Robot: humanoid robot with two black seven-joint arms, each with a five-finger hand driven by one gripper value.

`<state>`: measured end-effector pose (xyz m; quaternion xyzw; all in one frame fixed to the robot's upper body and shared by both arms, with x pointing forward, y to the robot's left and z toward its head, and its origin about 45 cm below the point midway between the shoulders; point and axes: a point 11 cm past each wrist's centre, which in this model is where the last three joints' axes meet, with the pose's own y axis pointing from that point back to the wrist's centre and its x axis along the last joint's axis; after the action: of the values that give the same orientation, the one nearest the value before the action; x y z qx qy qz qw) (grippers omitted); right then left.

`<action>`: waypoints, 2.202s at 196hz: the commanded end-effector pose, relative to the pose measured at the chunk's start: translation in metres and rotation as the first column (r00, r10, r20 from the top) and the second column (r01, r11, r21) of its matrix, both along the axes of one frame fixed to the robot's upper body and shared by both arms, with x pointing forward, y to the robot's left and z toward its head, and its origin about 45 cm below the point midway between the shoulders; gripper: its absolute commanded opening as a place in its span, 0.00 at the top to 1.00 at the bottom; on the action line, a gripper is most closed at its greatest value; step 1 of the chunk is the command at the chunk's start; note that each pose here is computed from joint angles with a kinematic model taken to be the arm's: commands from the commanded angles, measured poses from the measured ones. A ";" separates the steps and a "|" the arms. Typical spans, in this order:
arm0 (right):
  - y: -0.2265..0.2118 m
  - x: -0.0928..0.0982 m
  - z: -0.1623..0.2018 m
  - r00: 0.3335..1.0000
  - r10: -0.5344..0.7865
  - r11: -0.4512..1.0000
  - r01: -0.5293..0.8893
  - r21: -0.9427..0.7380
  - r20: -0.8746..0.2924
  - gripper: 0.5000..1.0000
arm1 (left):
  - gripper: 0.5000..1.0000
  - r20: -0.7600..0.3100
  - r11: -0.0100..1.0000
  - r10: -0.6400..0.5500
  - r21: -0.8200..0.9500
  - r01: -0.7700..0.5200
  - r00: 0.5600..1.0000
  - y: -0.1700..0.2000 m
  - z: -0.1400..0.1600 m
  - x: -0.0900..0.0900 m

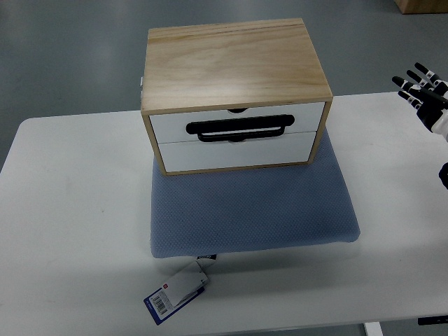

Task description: Open wood drawer with right hand

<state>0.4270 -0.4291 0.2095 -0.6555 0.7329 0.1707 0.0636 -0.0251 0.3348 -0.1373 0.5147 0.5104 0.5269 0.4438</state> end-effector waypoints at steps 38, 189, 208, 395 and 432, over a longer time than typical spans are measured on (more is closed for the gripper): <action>-0.002 0.000 0.001 1.000 -0.003 1.000 0.003 0.006 -0.001 0.14 | 0.00 -0.001 1.000 0.000 0.000 0.000 1.000 0.000 0.000 0.000; -0.011 0.002 0.020 0.998 0.045 0.999 -0.044 -0.028 0.036 0.14 | 0.00 -0.001 1.000 0.000 0.000 0.000 1.000 0.000 0.000 0.000; -0.021 0.011 0.050 0.996 0.043 0.997 -0.039 -0.060 0.082 0.14 | 0.00 0.001 1.000 0.000 0.000 0.000 1.000 0.000 0.000 0.000; 0.077 -0.008 0.248 0.677 0.718 0.675 -0.619 -0.402 0.163 0.14 | 0.00 -0.001 1.000 0.000 0.000 0.000 1.000 0.000 0.000 0.000; 0.096 -0.009 0.250 0.638 0.762 0.600 -0.630 -0.493 0.111 0.14 | 0.00 0.001 1.000 0.000 0.000 0.000 1.000 0.000 0.000 0.000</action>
<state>0.4192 -0.3425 0.4569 -0.9035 0.4241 -0.0602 -0.0161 -0.0249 0.3347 -0.1373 0.5146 0.5103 0.5269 0.4440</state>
